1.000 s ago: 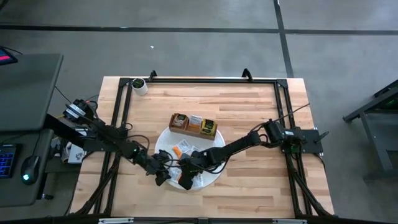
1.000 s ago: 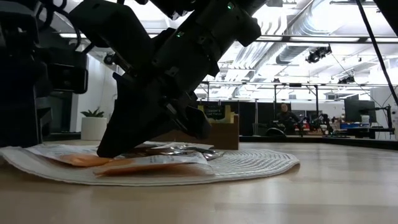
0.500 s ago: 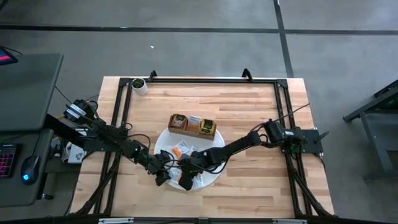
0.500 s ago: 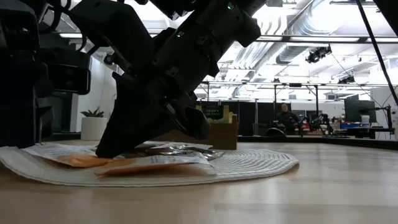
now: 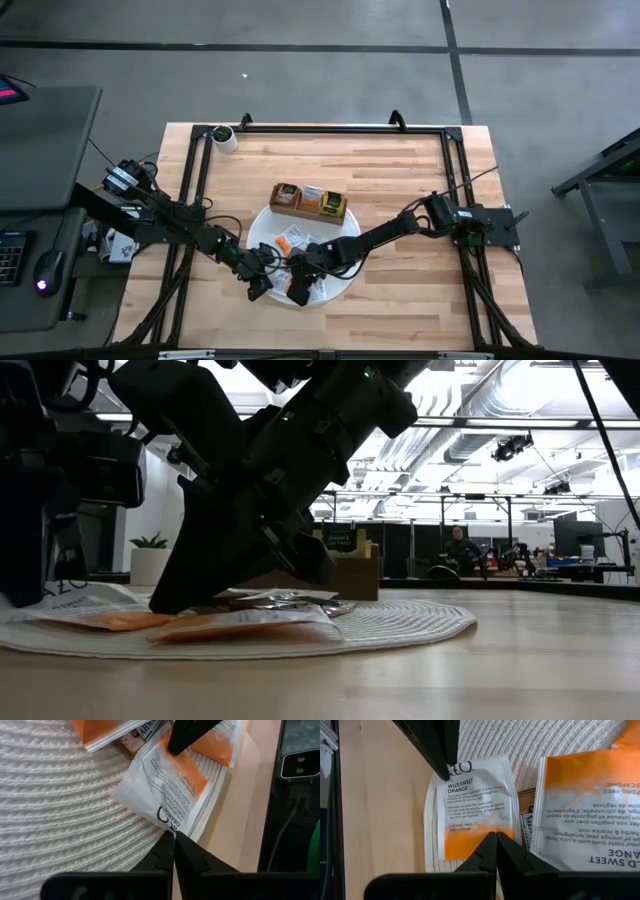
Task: Pick & Place Tea
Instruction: Put the orange tea bag into the middle section of the wooden organizer
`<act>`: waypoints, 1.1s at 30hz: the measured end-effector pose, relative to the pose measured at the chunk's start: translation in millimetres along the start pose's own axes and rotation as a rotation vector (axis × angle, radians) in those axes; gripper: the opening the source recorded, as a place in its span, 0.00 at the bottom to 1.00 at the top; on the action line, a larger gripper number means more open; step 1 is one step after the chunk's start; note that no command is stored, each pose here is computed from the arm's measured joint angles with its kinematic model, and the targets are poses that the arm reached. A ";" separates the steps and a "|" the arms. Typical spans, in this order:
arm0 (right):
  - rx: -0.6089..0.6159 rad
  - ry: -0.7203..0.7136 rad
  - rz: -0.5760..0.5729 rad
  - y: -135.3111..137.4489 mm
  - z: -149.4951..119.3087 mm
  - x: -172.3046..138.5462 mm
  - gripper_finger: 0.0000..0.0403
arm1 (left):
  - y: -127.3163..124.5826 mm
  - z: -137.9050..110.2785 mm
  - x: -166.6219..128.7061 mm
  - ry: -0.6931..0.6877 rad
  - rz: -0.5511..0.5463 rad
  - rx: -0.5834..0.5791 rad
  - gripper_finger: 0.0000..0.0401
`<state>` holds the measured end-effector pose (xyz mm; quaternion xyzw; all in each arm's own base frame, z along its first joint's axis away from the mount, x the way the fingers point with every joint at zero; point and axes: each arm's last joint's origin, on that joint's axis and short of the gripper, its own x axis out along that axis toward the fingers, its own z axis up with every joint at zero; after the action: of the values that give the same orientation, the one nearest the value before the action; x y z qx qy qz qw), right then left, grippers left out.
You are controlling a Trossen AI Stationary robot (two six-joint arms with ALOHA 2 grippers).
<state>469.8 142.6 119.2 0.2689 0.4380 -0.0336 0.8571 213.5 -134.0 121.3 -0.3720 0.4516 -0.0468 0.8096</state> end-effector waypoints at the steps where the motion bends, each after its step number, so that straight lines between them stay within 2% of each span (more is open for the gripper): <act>1: -0.001 -0.003 0.003 0.3 0.3 0.0 0.00 | 0.0 0.0 0.0 0.000 0.000 0.000 0.00; 8: -0.065 -0.025 0.042 4.6 4.4 -4.5 0.00 | 0.1 -0.2 -0.2 0.001 0.002 0.026 0.00; 20: -0.151 -0.086 0.042 14.3 26.2 -46.0 0.00 | -0.4 0.8 -0.9 -0.021 0.010 0.073 0.00; 25: -0.147 -0.028 0.009 11.5 29.4 -64.8 0.00 | -5.0 3.5 -8.8 -0.048 -0.006 0.128 0.00; 33: -0.124 0.083 -0.058 5.1 31.6 -101.2 0.00 | -6.0 6.7 -40.4 -0.114 0.087 0.231 0.00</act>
<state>432.3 113.4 214.1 0.2036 0.4819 -0.0201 0.8520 196.5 -118.0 155.4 -0.2585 0.4122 -0.0422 0.8727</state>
